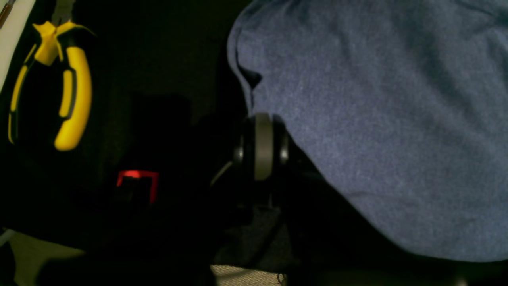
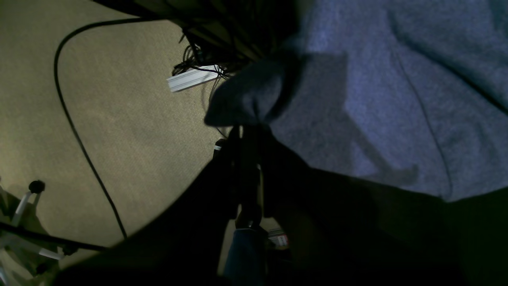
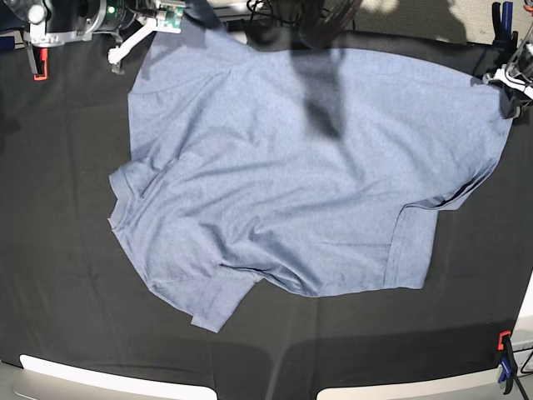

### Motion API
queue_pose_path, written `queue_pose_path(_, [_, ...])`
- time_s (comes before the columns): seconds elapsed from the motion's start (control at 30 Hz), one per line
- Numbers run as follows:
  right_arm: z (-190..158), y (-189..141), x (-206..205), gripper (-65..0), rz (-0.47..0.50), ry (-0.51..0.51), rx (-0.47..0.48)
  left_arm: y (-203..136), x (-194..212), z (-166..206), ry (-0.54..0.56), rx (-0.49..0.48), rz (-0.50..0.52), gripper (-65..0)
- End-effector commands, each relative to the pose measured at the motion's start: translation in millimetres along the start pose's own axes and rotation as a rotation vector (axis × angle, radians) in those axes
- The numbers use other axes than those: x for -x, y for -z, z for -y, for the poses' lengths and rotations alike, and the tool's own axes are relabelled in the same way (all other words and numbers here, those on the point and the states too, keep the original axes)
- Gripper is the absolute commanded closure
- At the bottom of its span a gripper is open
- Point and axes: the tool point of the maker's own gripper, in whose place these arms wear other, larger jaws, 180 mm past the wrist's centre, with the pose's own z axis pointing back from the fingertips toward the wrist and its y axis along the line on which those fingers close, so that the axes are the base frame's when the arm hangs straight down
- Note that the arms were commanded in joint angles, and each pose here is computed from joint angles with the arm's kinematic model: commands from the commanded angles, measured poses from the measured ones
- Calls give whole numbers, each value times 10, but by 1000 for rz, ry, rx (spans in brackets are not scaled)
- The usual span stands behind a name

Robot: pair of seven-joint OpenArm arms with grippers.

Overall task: Layout the t-shirt on the table in an organized manner, then fold the t-shirt properly
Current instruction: 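Release the sleeve and move the right gripper to the shirt shoulder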

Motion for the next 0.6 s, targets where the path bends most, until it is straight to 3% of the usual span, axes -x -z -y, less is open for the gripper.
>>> queue_pose_path(0.0, [-23, -33, -54, -65, 22, -12, -10, -38, -143, -20, 21, 2, 43, 0])
queue_pose_path(0.1, [-19, -33, -54, -225, 22, -13, -8, -37, -144, -19, 21, 2, 44, 0])
queue_pose_path(0.17, [16, -38, -56, -277, 20, -20, 4, -37, -143, -20, 21, 2, 44, 0])
queue_pose_path(0.3, [118, -37, -167, -276, 60, -18, 38, -37, -142, -20, 21, 2, 44, 0])
queue_pose_path(0.47, [182, 2, -557, -276, 224, 44, 62, -37, -143, -20, 21, 2, 44, 0])
queue_pose_path(0.57, [318, -17, -714, -276, 299, 99, 127, -35, -150, -18, 21, 3, 45, 0])
